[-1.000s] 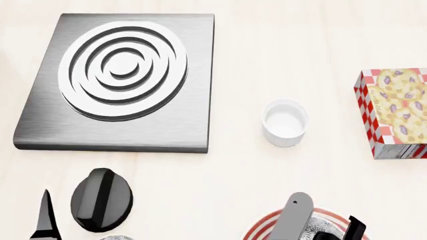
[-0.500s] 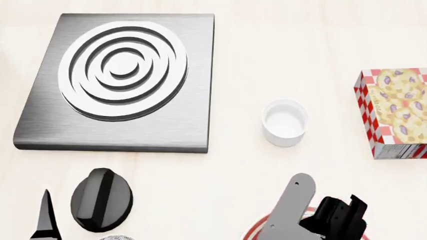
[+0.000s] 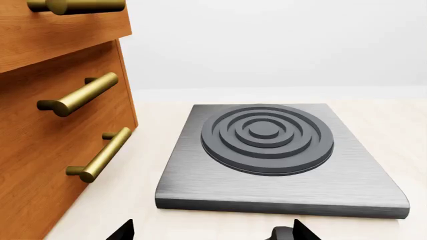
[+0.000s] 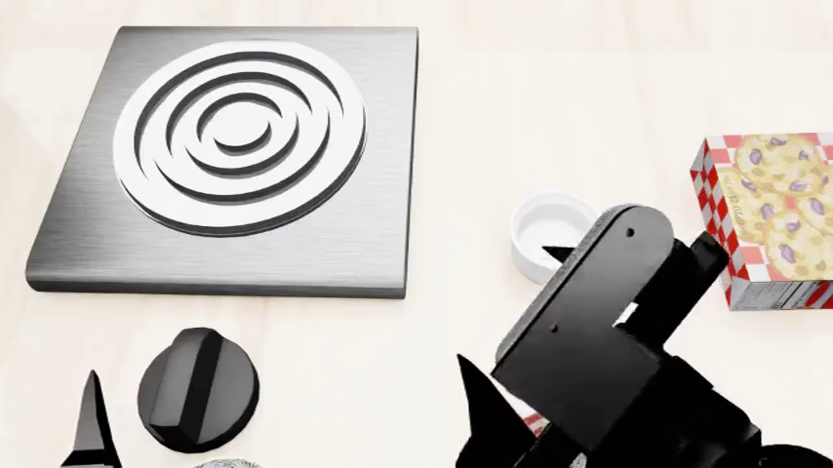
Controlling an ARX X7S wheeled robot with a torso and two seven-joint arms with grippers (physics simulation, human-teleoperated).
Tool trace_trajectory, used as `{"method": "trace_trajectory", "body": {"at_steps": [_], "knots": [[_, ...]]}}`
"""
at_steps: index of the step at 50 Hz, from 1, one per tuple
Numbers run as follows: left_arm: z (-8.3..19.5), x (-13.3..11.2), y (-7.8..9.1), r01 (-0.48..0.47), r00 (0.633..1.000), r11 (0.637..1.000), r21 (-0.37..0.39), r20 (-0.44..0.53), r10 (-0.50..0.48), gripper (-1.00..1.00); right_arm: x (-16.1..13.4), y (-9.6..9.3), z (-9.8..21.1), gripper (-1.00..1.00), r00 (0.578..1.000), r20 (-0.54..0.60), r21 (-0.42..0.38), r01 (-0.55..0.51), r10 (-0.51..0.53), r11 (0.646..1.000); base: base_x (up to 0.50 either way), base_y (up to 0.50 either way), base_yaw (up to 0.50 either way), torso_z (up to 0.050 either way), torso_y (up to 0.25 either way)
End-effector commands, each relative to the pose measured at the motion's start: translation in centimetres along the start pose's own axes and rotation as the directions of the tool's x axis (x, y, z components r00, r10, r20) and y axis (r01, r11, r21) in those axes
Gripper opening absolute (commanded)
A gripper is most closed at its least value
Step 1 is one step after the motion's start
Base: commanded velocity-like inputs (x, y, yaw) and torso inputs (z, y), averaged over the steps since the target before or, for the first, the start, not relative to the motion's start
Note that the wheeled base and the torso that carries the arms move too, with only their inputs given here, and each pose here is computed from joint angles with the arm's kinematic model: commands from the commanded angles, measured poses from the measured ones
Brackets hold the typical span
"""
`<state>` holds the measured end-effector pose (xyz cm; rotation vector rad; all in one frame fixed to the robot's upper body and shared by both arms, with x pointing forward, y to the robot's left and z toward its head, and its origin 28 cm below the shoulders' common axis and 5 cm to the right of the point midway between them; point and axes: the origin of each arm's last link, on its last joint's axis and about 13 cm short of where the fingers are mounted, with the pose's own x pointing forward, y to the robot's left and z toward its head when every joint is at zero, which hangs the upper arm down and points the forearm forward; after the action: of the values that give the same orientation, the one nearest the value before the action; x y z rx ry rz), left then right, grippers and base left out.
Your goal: Pick the akita bowl on the ramekin and place it on the plate.
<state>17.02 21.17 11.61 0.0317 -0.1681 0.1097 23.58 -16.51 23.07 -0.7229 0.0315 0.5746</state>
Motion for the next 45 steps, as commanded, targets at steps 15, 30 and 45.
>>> {"method": "trace_trajectory", "body": {"at_steps": [15, 30, 45], "knots": [[0.0, 0.0, 0.1, 0.023, 0.999, 0.999, -0.040, 0.025, -0.022, 1.00, 0.5, -2.1, 1.4, 1.00, 0.854, 0.200, 0.089, 0.472, -0.480, 0.877, 0.00, 0.00, 0.00, 0.000, 0.000], [0.0, 0.1, 0.2, 0.020, 0.999, 0.999, -0.040, 0.028, -0.019, 1.00, -0.7, -1.1, 1.3, 1.00, 0.699, 0.207, 0.380, 0.587, -0.684, 0.715, 0.00, 0.00, 0.00, 0.000, 0.000], [0.2, 0.0, 0.3, 0.020, 0.999, 0.999, -0.038, 0.036, -0.019, 1.00, -1.5, 2.1, 1.1, 1.00, 0.603, 0.257, 0.504, 0.583, -0.755, 0.637, 0.00, 0.00, 0.00, 0.000, 0.019]]}}
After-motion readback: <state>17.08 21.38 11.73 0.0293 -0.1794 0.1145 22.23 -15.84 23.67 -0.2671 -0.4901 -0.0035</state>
